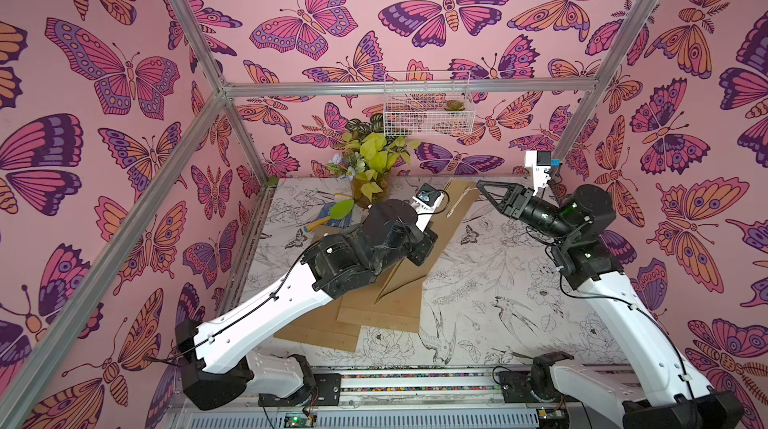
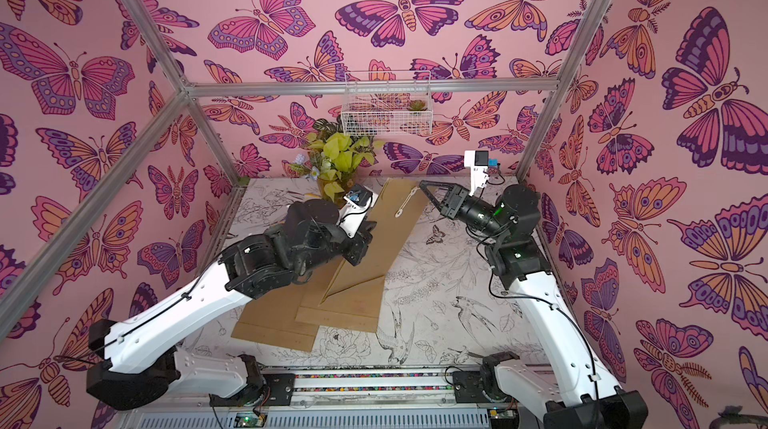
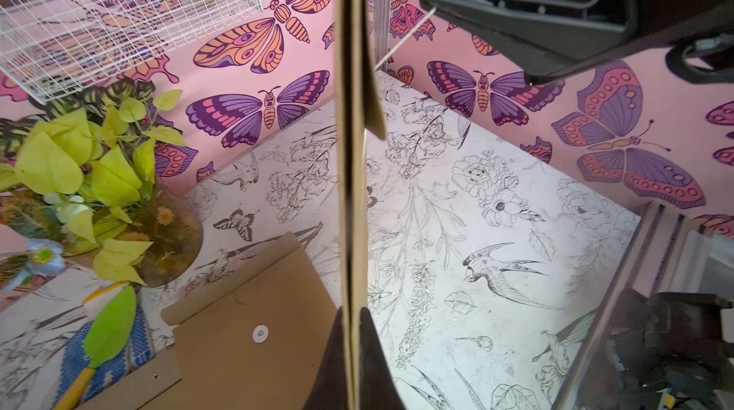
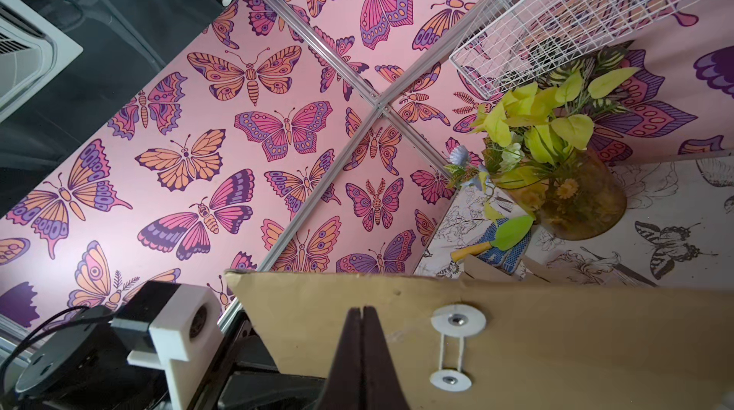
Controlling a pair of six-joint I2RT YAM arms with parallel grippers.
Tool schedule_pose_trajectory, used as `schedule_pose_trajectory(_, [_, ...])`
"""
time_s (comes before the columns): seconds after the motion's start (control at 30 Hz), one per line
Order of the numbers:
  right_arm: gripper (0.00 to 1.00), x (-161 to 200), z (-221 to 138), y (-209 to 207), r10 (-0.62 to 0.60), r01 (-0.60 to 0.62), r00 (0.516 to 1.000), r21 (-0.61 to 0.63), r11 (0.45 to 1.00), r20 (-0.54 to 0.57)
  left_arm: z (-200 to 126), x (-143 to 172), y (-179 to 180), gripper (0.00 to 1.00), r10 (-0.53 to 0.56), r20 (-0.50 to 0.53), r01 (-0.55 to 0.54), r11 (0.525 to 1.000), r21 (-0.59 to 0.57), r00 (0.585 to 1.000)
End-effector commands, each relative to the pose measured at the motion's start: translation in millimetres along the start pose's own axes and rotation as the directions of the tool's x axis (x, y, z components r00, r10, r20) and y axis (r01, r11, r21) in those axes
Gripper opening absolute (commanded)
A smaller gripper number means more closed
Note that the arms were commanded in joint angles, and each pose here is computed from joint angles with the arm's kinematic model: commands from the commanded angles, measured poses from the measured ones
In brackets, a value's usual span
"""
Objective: Open the file bag
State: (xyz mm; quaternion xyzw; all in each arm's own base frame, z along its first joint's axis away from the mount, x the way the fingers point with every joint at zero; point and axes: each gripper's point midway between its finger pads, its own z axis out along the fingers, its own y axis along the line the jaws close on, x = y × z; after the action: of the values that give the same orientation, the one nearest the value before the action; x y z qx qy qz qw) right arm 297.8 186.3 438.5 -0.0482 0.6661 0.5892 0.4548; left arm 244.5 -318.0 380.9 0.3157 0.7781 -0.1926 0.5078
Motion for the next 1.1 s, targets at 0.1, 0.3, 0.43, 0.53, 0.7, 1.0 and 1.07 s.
schedule_pose_trajectory(0.1, [0.00, 1.2, 3.5, 23.2, -0.082, 0.077, 0.995, -0.082, 0.994, -0.056, 2.4, -13.9, -5.9, 0.01, -0.122, 0.076, 0.115, 0.990, 0.085, 0.990])
schedule_pose_trajectory(0.3, [0.00, 11.1, 7.4, 22.3, -0.093, 0.080, 0.989, -0.110, 0.991, -0.115, 7.3, -15.2, -3.6, 0.01, -0.171, 0.087, 0.162, 0.981, 0.103, 0.981])
schedule_pose_trajectory(0.43, [0.00, 21.6, 7.9, 13.8, -0.087, 0.073, 0.984, -0.093, 0.993, -0.154, 8.6, -20.2, -1.8, 0.01, -0.216, 0.112, 0.201, 0.972, 0.125, 0.970])
schedule_pose_trajectory(0.53, [0.00, 26.0, 6.7, 6.7, -0.085, 0.075, 0.983, -0.067, 0.995, -0.161, 7.3, -24.4, -0.4, 0.01, -0.239, 0.133, 0.221, 0.966, 0.138, 0.962])
schedule_pose_trajectory(0.7, [0.00, 32.7, 4.7, -4.1, -0.087, 0.085, 0.980, -0.020, 0.996, -0.181, 7.8, -25.3, 6.0, 0.01, -0.263, 0.148, 0.243, 0.960, 0.139, 0.953])
schedule_pose_trajectory(1.0, [0.00, 39.2, -0.6, -21.8, -0.087, 0.101, 0.979, 0.067, 0.993, -0.185, -15.9, -32.4, 16.5, 0.01, -0.290, 0.202, 0.262, 0.953, 0.154, 0.935])
schedule_pose_trajectory(1.07, [0.00, 39.4, -1.3, -23.6, -0.084, 0.101, 0.979, 0.079, 0.992, -0.186, -17.5, -32.7, 17.1, 0.01, -0.295, 0.204, 0.265, 0.951, 0.161, 0.934])
